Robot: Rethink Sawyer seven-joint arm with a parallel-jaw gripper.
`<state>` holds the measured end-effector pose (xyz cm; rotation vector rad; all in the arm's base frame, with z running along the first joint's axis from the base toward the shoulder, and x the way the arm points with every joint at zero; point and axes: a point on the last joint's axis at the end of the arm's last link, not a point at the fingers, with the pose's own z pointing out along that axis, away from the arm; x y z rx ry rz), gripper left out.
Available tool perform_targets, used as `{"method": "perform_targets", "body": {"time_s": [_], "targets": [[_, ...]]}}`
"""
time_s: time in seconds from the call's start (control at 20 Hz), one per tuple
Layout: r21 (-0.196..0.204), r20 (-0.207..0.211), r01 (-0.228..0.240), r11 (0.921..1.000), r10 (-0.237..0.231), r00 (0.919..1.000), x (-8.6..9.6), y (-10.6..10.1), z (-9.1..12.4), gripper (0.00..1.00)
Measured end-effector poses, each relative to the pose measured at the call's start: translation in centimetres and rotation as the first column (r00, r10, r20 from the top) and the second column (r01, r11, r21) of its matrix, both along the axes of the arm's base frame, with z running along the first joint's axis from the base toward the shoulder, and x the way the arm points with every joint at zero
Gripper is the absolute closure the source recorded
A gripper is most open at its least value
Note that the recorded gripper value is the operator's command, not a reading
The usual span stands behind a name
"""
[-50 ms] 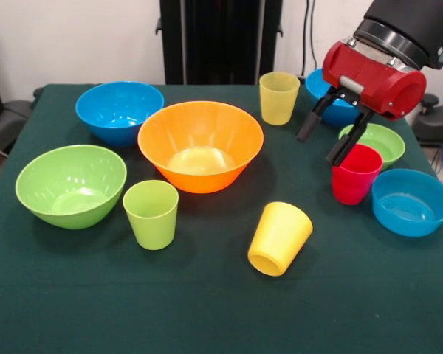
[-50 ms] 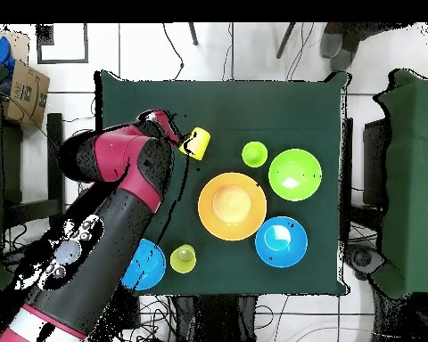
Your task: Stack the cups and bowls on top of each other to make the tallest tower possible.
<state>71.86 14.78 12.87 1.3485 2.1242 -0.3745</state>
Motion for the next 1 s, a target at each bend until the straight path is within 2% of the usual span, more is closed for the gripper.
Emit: {"method": "perform_targets", "body": {"time_s": [0.4,0.7,1.0], "targets": [[-0.002,-0.003,-0.002,1.0,0.002,1.0,0.0,0.0,-0.2,0.0],[-0.008,-0.011,-0.01,0.9999,0.01,0.9999,0.2,0.2,-1.2,0.0],[-0.007,-0.003,-0.009,0.9999,0.009,1.0,1.0,-0.4,-1.1,0.0]]}}
